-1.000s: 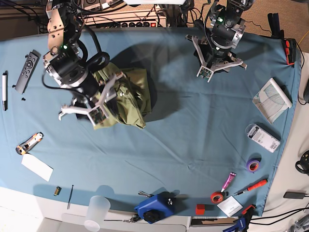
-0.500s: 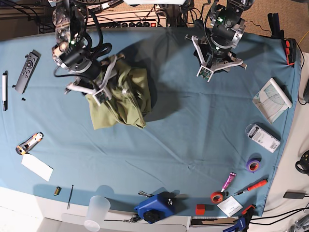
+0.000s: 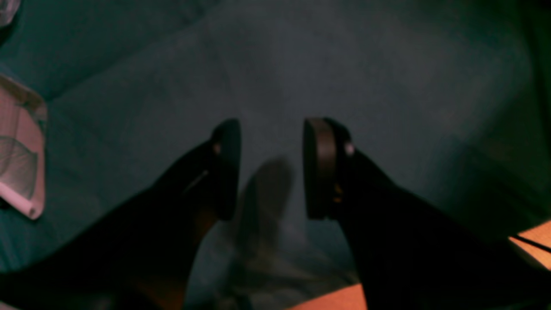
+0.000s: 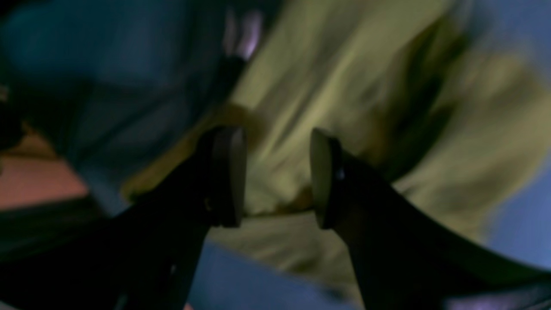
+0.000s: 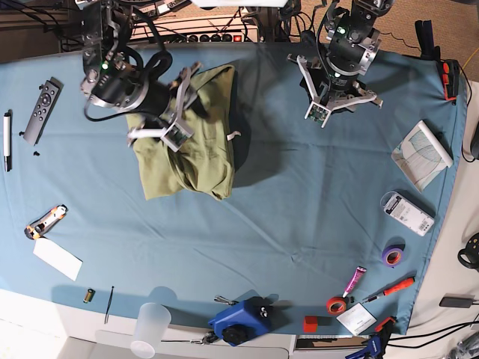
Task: Layout the t-shirt on the table in an organized manner, then fold the t-shirt properly
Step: 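Press and tuck the bundle edges with the right gripper to square it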
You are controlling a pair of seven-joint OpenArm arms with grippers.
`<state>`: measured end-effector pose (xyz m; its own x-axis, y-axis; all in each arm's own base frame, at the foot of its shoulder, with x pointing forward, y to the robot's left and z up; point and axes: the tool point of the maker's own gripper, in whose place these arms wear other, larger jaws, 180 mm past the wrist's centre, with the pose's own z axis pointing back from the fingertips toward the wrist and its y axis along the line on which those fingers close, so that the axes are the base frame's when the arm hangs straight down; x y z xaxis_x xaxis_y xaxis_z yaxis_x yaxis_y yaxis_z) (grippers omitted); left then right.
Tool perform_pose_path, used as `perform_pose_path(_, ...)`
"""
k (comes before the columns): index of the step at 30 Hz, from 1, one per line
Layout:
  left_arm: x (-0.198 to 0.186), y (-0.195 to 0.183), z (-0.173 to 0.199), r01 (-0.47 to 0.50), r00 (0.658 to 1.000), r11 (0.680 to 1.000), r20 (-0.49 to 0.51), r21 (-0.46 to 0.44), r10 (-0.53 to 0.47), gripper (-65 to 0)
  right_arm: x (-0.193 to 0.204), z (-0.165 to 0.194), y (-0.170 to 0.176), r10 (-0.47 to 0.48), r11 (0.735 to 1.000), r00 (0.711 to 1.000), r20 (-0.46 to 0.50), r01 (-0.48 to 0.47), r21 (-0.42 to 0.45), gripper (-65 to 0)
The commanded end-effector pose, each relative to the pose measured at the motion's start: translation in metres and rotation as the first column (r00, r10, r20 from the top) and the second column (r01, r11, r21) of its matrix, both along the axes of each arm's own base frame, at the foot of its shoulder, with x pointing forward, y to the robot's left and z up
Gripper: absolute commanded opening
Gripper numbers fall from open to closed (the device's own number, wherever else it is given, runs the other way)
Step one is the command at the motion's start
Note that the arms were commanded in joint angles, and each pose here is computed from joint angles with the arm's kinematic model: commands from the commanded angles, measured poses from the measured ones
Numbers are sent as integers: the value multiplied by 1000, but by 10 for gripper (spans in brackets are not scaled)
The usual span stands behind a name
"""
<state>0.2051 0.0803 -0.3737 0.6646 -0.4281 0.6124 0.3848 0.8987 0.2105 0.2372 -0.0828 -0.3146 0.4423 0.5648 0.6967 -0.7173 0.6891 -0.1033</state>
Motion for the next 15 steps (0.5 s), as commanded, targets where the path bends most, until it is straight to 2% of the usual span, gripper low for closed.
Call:
perform_pose_path(1, 7, -1, 9, 0, 999, 1000, 45, -9, 1, -425, 17, 19, -4, -18, 1000, 996, 84, 17, 11, -406)
perform_pose_path(3, 7, -1, 9, -1, 999, 1000, 44, -8, 1, -425, 36, 23, -16, -62, 998, 992, 113, 63, -3, -406)
perform_pose_path(5, 7, -1, 9, -1, 999, 1000, 44, -9, 1, -425, 52, 15, -25, -92, 996, 992, 89, 92, 2, -406)
perform_pose_path(10, 4, -6, 7, 1, 1000, 999, 26, -46, 1, -425, 71, -41, -36, -128, 990, 986, -103, 133, 47, -406)
perform_pose_path(15, 4, -6, 7, 4, 1000, 999, 26, -45, -3, -425, 75, -89, -40, -158, 983, 945, -287, 179, 50, -406)
